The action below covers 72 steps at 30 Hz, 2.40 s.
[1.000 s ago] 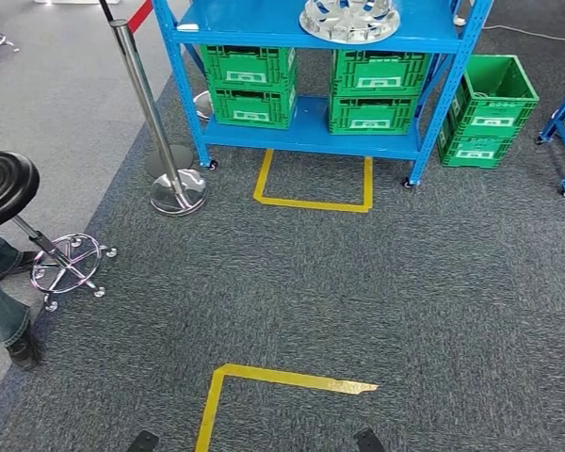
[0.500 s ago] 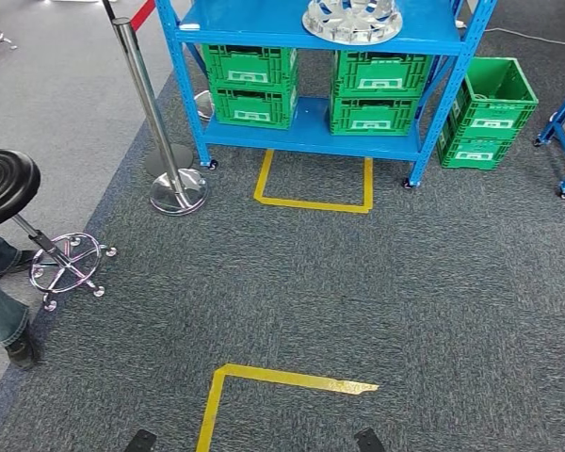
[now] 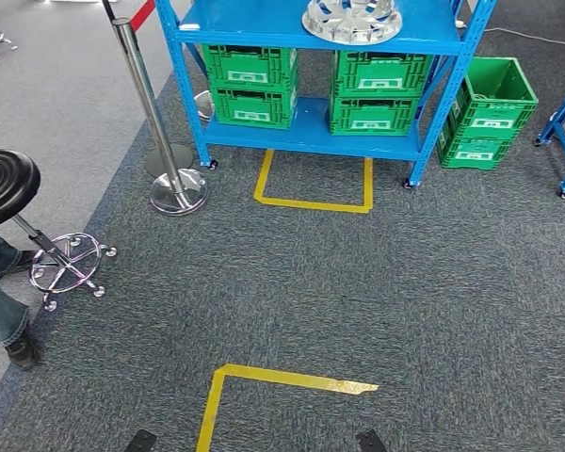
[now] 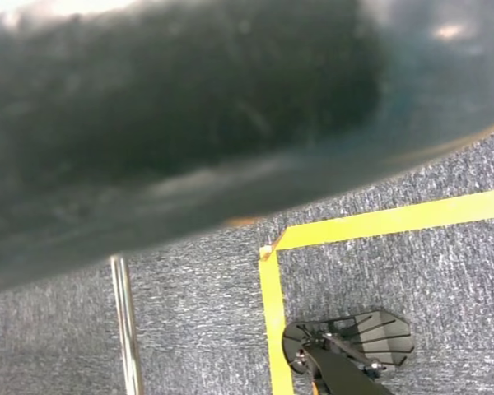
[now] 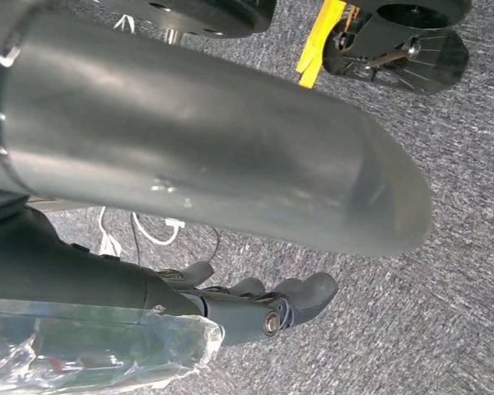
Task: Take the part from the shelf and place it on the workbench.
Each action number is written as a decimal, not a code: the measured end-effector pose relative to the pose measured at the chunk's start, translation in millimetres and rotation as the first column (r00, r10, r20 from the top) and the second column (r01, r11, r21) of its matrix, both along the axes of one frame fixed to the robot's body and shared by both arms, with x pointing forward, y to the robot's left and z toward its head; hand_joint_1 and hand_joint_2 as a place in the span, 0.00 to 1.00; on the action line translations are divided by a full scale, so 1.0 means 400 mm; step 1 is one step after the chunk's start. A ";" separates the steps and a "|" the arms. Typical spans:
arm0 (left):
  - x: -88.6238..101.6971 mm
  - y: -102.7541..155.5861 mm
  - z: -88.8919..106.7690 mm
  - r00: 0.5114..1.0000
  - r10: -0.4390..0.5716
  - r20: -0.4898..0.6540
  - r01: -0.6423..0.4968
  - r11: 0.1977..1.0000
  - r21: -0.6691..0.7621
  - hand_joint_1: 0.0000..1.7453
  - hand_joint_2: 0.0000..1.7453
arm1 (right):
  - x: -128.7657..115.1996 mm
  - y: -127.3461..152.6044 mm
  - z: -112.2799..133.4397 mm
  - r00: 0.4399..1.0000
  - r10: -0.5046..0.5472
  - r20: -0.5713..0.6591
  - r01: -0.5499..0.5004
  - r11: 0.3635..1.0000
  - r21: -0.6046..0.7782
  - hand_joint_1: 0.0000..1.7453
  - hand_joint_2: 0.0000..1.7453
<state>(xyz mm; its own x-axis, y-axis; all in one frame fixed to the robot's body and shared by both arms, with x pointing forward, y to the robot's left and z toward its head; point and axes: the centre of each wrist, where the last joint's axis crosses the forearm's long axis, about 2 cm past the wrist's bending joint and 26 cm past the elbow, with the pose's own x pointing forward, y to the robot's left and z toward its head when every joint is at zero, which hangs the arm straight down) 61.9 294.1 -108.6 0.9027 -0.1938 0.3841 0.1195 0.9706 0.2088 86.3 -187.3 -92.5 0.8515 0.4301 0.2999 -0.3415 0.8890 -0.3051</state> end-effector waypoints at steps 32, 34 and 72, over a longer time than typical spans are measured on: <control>-0.003 -0.013 0.000 1.000 -0.002 -0.006 0.003 1.000 0.029 0.00 0.00 | -0.014 0.001 -0.002 1.000 0.006 -0.008 -0.006 1.000 -0.009 0.00 0.00; -0.001 -0.012 0.000 1.000 -0.002 -0.006 0.002 1.000 0.030 0.00 0.00 | -0.012 0.001 -0.002 1.000 0.006 -0.007 -0.006 1.000 -0.009 0.00 0.00; -0.007 -0.024 0.000 1.000 0.006 -0.007 -0.006 0.999 0.034 0.00 0.00 | -0.017 -0.004 -0.004 1.000 -0.006 -0.008 0.006 1.000 -0.009 0.00 0.00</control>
